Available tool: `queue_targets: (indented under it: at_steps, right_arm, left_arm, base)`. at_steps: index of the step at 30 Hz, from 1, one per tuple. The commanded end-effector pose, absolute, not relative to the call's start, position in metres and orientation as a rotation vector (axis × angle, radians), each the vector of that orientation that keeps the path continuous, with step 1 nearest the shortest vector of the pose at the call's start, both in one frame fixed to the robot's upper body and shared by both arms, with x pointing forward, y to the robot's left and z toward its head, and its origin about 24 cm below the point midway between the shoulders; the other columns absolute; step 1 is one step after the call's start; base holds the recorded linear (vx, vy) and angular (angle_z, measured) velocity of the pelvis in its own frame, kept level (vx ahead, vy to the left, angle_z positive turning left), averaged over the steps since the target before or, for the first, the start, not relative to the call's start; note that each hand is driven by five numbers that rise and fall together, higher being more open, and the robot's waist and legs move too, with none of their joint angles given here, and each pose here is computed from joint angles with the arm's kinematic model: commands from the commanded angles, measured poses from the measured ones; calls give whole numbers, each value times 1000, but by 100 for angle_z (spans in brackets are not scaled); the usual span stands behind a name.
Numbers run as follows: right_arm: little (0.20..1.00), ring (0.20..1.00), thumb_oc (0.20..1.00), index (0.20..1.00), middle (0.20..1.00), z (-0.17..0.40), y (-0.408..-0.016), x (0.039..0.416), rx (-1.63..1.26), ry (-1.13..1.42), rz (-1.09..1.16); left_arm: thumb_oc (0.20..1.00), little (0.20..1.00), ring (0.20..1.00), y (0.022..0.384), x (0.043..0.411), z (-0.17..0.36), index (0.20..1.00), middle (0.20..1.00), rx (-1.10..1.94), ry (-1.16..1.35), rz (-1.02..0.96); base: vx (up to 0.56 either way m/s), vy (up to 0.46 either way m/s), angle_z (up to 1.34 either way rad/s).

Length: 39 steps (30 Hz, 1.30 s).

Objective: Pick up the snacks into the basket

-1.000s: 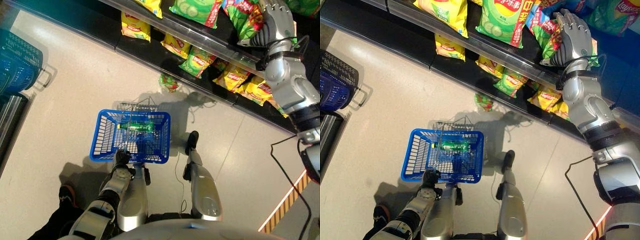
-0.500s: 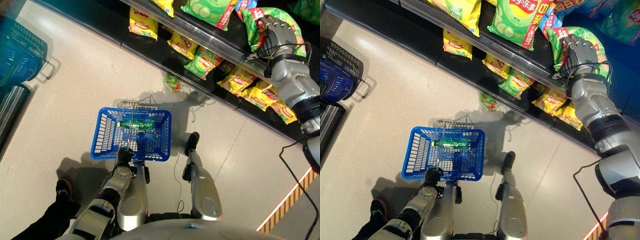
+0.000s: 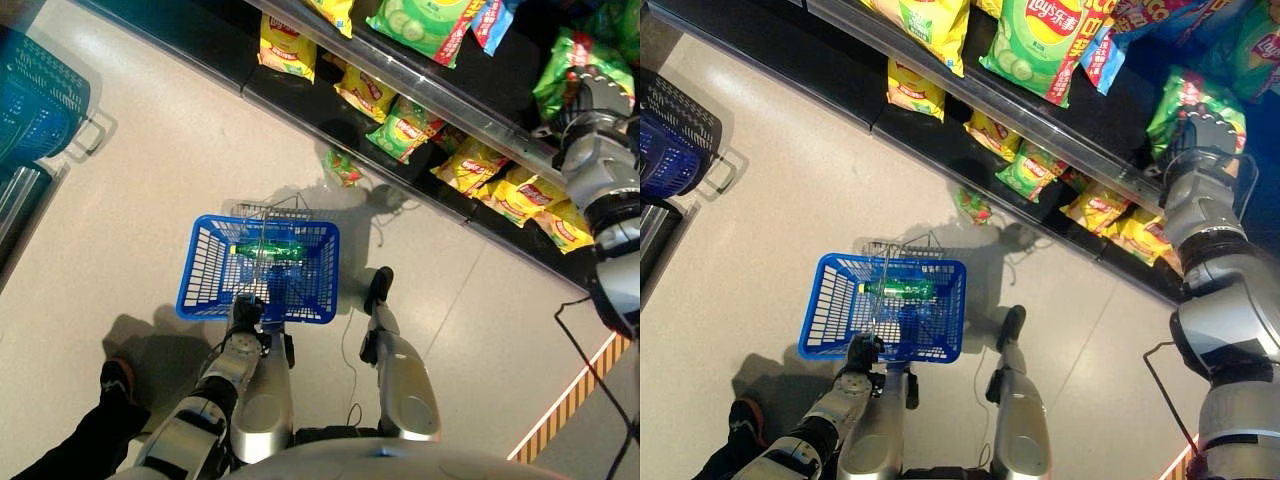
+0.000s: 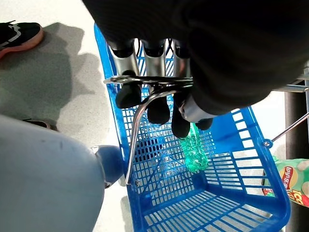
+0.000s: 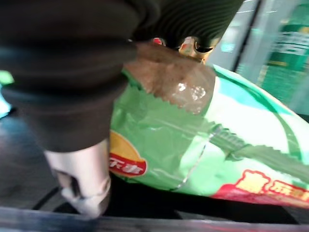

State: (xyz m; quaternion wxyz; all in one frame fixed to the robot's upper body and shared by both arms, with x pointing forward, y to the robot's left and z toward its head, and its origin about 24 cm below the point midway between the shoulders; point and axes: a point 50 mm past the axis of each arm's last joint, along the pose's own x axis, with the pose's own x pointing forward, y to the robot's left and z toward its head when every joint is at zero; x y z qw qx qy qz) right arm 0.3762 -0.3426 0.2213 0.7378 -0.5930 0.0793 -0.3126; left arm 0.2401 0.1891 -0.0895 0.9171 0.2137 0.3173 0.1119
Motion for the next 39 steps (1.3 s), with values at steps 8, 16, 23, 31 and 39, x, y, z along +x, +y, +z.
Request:
queue_targets:
  at_steps: [8, 16, 23, 31, 39]
  right_arm:
    - [200, 200, 200, 200, 200, 215, -348, 374, -1234, 222, -743]
    - [200, 200, 200, 200, 200, 199, -330, 380, -1181, 166, -700]
    - [200, 200, 200, 200, 200, 188, -287, 383, -996, -65, -615]
    - [200, 200, 200, 200, 200, 135, -255, 335, -472, -210, -519]
    - [200, 200, 200, 200, 200, 121, -238, 270, -271, -323, -312]
  left_arm:
    - [200, 200, 200, 174, 215, -109, 200, 200, 417, 734, 193]
    - [200, 200, 200, 174, 215, -111, 200, 200, 421, 747, 216]
    - [200, 200, 200, 181, 219, -108, 200, 200, 376, 750, 321]
    - [200, 200, 200, 200, 232, -87, 200, 200, 326, 639, 441]
    - [200, 200, 200, 225, 237, -61, 200, 200, 301, 488, 499]
  base:
    - [-2, 1, 2]
    - [1, 2, 1]
    - [0, 0, 0]
    - [-9, -15, -7]
    - [-14, -12, -7]
